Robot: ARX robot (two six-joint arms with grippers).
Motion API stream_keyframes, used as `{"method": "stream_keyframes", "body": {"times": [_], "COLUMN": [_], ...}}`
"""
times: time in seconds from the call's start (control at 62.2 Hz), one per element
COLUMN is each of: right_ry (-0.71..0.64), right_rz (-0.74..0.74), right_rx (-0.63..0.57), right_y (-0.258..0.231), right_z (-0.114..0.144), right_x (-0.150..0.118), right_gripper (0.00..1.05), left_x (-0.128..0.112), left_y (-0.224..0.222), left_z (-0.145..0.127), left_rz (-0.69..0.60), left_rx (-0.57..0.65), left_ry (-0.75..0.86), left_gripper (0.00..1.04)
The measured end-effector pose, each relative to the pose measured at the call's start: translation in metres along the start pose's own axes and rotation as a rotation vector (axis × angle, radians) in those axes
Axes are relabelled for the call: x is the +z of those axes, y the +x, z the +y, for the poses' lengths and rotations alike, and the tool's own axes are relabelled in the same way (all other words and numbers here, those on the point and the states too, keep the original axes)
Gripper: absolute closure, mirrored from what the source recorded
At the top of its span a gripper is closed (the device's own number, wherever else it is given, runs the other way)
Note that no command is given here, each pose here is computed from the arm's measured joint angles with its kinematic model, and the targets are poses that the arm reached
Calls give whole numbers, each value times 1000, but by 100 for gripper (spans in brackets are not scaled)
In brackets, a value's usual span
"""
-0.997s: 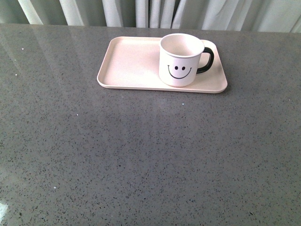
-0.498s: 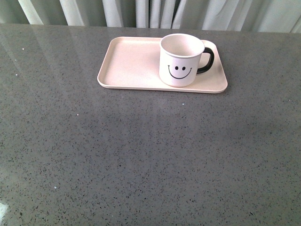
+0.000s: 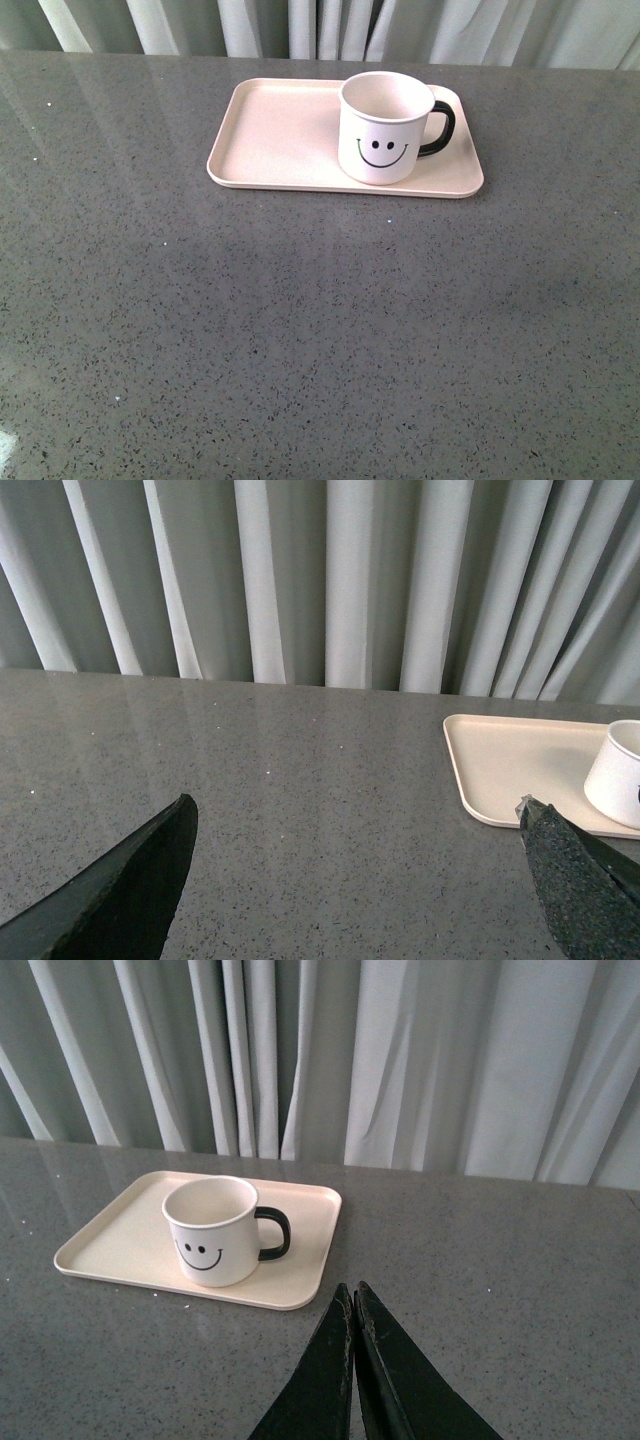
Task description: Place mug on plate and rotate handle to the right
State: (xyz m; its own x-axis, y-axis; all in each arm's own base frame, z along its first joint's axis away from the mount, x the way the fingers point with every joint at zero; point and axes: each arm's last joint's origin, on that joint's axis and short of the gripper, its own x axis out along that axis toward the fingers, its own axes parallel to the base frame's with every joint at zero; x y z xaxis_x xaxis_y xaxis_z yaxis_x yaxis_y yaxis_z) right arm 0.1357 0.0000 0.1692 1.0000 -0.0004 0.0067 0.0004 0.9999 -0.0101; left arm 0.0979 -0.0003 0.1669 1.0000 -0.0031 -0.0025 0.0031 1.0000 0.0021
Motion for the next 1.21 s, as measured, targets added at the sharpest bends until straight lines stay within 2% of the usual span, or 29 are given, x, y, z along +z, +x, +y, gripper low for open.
{"method": "stream_keyframes", "body": {"times": [1.206], "right_ry": [0], "right_rz": [-8], "right_rx": [0], "right_y": [-39], "right_z": [0], "right_x": [1], "right_gripper": [103], "left_x": [0], "left_y": [0], "left_z": [0], "left_rz": [0], "left_rx": [0], "left_ry": [0], "left_gripper": [9]}}
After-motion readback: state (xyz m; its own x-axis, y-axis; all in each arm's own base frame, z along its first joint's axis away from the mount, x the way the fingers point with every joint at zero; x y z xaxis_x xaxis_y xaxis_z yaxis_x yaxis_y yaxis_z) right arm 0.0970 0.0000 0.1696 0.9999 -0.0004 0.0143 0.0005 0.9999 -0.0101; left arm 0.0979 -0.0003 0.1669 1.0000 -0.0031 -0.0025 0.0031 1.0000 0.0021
